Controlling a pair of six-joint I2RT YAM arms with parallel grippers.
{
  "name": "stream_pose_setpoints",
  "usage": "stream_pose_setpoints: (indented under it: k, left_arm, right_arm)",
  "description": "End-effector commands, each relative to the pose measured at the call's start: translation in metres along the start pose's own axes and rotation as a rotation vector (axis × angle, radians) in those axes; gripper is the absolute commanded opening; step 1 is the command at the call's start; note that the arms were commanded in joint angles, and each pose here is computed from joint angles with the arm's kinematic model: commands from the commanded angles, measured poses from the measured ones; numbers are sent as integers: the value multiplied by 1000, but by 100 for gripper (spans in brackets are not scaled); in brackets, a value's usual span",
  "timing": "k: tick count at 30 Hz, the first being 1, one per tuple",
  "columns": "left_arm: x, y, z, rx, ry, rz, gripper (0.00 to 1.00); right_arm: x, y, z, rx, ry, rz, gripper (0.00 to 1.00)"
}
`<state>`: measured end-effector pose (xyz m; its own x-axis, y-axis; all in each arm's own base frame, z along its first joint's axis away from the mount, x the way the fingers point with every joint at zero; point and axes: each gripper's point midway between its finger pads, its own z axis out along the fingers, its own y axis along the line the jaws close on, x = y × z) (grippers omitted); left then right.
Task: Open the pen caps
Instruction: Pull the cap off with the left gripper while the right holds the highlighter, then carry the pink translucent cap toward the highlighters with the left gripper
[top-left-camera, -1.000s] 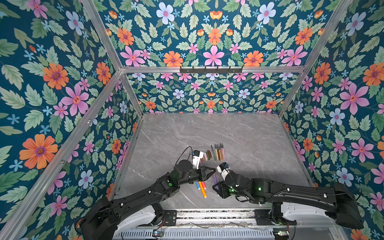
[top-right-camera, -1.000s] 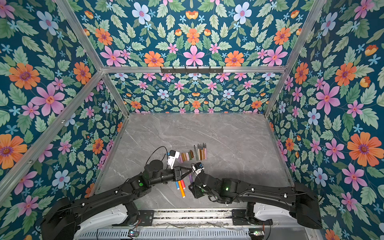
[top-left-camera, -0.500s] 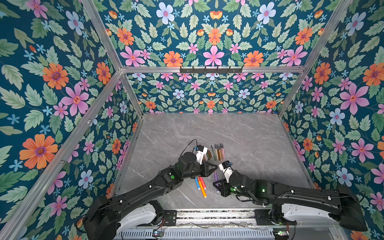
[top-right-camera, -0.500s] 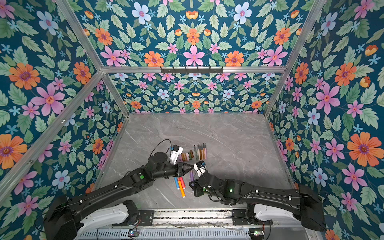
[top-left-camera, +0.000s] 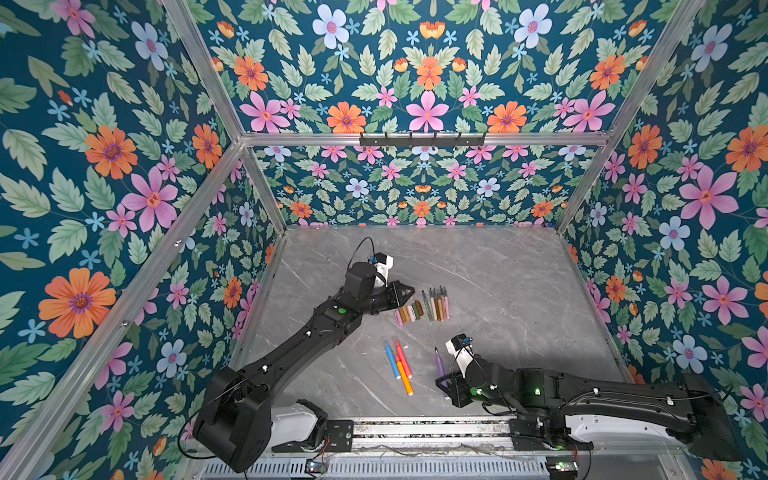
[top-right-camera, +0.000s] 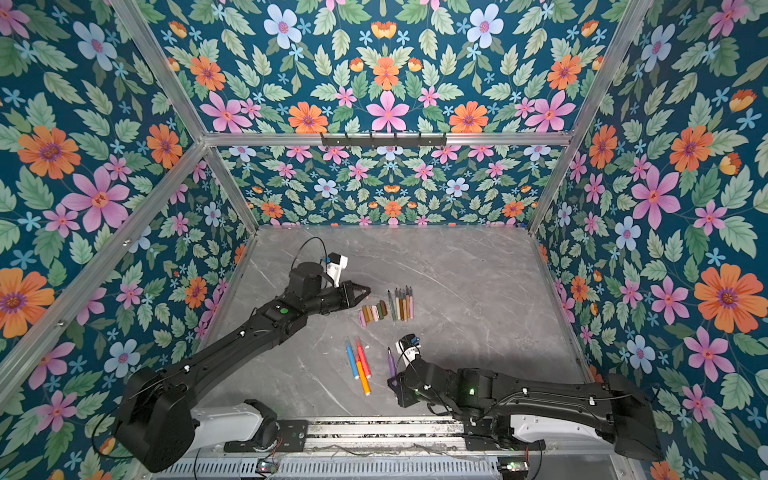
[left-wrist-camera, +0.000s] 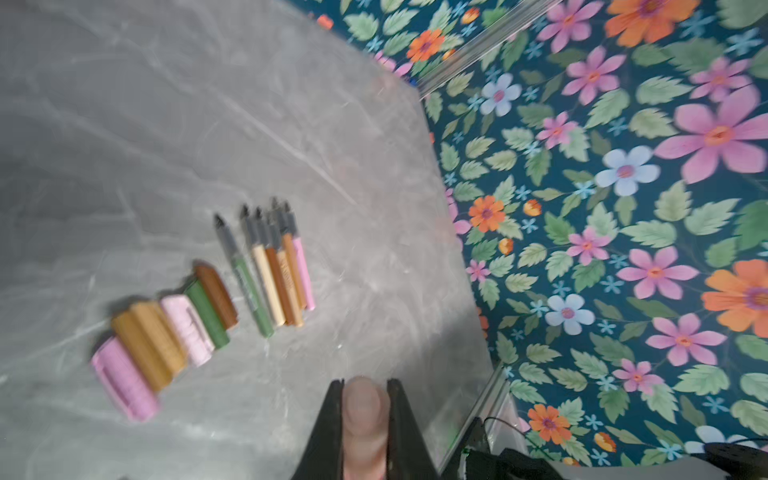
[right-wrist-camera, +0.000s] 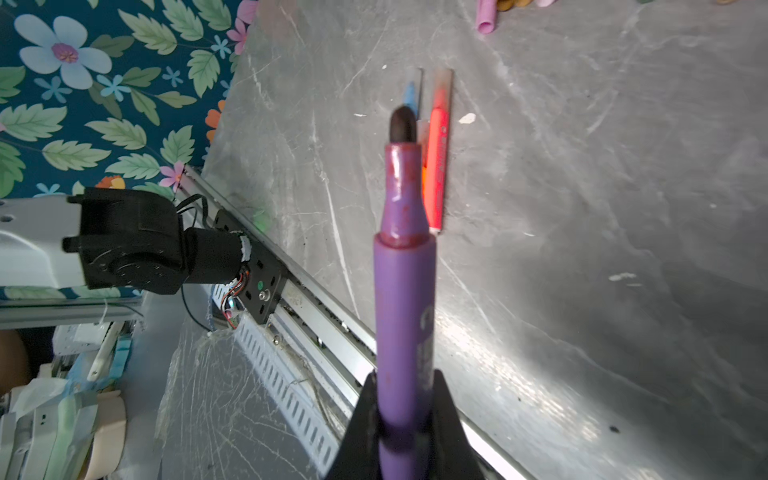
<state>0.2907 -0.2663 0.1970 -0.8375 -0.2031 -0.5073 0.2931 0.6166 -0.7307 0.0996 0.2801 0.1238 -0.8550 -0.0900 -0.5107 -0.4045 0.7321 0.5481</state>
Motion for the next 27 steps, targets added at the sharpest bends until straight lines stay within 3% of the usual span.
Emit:
stream_pose_setpoints:
  k: [1,6,12,19,27]
  left_arm:
    - [22,22,-2,-58,26,-1,0]
    - [55,52,-2,-136,81,-21,0]
    - [95,64,24,-174,199,-33,0]
    - [126,86,50,-385,307,19,0]
    - [135,103,54,-455,327,5,15]
  right_arm:
    - [-2,-26,-6,95,-29,31,0]
    - [-4,-51,-13,154,-33,87,0]
    - [6,-89,-14,275,11,190,0]
    - [17,-95,-10,278,41,211,0]
    - [18,-97,-11,272,34,215,0]
